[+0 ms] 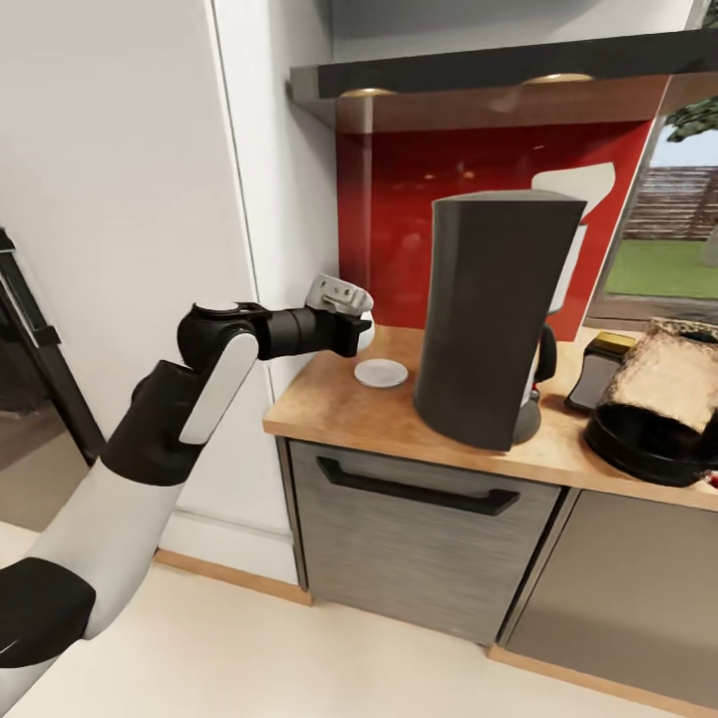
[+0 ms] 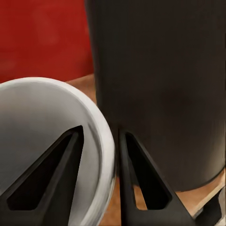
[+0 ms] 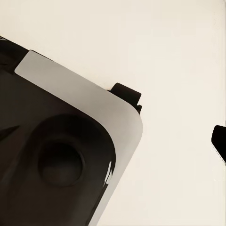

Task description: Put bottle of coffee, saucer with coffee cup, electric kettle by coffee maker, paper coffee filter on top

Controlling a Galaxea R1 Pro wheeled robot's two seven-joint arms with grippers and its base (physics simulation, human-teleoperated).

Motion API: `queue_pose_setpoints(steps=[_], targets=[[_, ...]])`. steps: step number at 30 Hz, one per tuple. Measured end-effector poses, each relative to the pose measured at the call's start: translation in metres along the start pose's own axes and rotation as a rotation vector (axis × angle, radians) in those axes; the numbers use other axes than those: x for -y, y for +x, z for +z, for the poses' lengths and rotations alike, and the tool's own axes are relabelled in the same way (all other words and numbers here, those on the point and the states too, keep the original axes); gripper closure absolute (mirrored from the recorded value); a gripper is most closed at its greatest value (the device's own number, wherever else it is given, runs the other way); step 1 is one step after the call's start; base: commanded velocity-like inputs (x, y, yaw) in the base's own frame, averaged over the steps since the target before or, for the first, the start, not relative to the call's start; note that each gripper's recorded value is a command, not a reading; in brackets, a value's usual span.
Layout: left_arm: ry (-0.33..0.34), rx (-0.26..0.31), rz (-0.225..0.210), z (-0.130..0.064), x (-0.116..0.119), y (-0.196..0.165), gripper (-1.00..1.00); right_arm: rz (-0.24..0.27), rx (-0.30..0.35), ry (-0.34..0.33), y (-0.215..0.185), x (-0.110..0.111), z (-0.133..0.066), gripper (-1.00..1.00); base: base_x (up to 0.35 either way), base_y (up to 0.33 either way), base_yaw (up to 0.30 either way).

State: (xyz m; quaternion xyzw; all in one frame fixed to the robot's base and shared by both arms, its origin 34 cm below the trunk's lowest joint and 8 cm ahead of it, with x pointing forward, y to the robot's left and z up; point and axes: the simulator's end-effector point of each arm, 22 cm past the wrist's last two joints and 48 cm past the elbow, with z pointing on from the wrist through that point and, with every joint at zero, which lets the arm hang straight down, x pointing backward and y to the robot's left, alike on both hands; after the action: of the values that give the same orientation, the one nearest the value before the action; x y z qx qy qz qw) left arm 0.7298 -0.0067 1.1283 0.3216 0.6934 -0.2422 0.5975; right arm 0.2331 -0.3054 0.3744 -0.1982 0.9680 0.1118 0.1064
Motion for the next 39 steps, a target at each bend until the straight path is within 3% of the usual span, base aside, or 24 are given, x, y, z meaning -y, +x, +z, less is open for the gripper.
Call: queue_pose_setpoints(steps=[8, 17, 26, 29, 31, 34, 39], targets=[[0.005, -0.108, -0.042, 0.024, -0.004, 0.041, 1.00, 0.000, 0.000, 0.000, 0.000, 0.000, 0.000, -1.00, 0.048, 0.000, 0.000], [0.076, -0.126, -0.092, 0.052, 0.036, 0.044, 1.00, 0.000, 0.000, 0.000, 0.000, 0.000, 0.000, -1.00, 0.002, 0.000, 0.000], [0.077, -0.128, -0.101, 0.056, 0.038, 0.043, 1.00, 0.000, 0.000, 0.000, 0.000, 0.000, 0.000, -1.00, 0.000, 0.000, 0.000], [0.069, -0.129, -0.097, 0.056, 0.035, 0.044, 1.00, 0.000, 0.000, 0.000, 0.000, 0.000, 0.000, -1.00, 0.000, 0.000, 0.000], [0.012, -0.139, -0.055, 0.056, 0.022, 0.047, 1.00, 0.000, 0.000, 0.000, 0.000, 0.000, 0.000, -1.00, 0.000, 0.000, 0.000], [-0.028, -0.147, -0.031, 0.054, 0.011, 0.048, 1.00, 0.000, 0.000, 0.001, 0.000, 0.000, 0.000, -1.00, 0.000, 0.000, 0.000], [-0.050, -0.155, -0.024, 0.052, 0.005, 0.050, 1.00, 0.000, 0.000, 0.001, 0.000, 0.000, 0.000, -1.00, 0.000, 0.000, 0.000]])
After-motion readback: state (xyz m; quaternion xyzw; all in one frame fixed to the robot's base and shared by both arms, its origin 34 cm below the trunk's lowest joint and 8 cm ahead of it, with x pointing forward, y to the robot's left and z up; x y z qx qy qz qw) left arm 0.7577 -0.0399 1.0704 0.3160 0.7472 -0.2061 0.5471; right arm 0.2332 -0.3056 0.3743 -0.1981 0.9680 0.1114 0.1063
